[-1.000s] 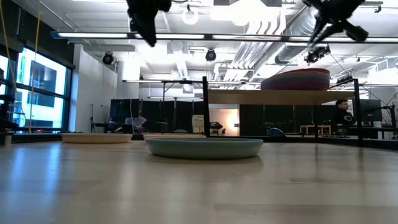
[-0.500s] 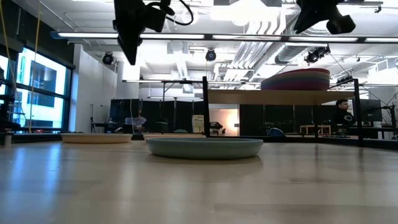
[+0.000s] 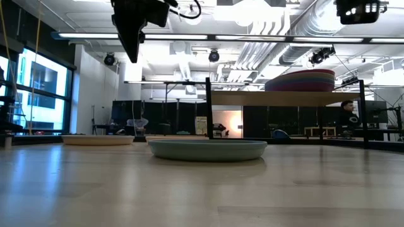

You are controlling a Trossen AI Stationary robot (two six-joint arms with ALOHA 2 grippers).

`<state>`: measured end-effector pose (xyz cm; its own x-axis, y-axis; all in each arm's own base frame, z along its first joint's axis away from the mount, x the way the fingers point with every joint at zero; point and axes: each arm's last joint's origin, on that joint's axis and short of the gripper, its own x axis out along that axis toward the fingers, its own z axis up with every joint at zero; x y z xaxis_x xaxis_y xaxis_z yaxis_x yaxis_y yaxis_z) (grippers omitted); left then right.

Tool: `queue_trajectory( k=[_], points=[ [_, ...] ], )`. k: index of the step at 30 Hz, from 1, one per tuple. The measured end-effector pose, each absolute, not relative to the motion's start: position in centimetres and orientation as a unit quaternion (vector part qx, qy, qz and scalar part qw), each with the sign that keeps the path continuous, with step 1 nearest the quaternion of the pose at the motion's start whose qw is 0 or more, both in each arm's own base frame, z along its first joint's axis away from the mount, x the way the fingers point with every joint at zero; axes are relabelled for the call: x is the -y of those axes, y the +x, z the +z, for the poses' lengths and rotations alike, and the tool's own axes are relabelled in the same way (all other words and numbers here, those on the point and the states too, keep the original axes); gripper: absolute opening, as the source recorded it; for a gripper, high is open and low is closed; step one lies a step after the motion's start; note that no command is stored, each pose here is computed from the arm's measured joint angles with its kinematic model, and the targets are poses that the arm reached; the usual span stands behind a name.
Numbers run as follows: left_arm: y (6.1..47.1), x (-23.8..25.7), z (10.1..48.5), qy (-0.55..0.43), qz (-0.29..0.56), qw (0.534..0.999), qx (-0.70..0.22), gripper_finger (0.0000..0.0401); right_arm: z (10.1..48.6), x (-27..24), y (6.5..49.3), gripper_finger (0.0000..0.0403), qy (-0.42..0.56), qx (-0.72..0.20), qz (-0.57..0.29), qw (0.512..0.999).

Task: Place and stack plates onto a shelf
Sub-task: Put the brown plate on the shelf

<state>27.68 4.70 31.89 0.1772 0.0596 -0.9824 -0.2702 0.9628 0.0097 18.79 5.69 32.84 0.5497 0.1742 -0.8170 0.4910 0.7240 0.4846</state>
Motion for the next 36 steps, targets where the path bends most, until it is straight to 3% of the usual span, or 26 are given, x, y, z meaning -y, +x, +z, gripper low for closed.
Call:
queue_trajectory(
  k=[6,14,18,27,36],
  points=[
    [27.8,-3.8,31.9,-0.098,0.117,0.761,-0.630,0.0115,31.8,-8.8,18.8,0.0018,0.284,-0.515,-0.039,0.808],
    [28.0,-2.3,31.9,-0.132,0.138,0.757,-0.625,0.0115,29.5,-11.5,18.9,0.0021,0.224,-0.595,-0.034,0.771],
    [28.0,-1.5,31.9,-0.153,0.152,0.753,-0.621,0.0115,28.3,-12.6,19.5,0.0043,0.213,-0.635,-0.006,0.743],
    [28.1,0.5,31.9,-0.163,0.152,0.752,-0.620,0.0115,25.4,-15.1,20.4,0.0104,0.087,-0.675,0.050,0.731],
    [28.0,2.9,31.9,-0.170,0.151,0.753,-0.618,0.0115,22.0,-17.6,20.8,0.0095,-0.022,-0.700,0.062,0.711]
  ],
)
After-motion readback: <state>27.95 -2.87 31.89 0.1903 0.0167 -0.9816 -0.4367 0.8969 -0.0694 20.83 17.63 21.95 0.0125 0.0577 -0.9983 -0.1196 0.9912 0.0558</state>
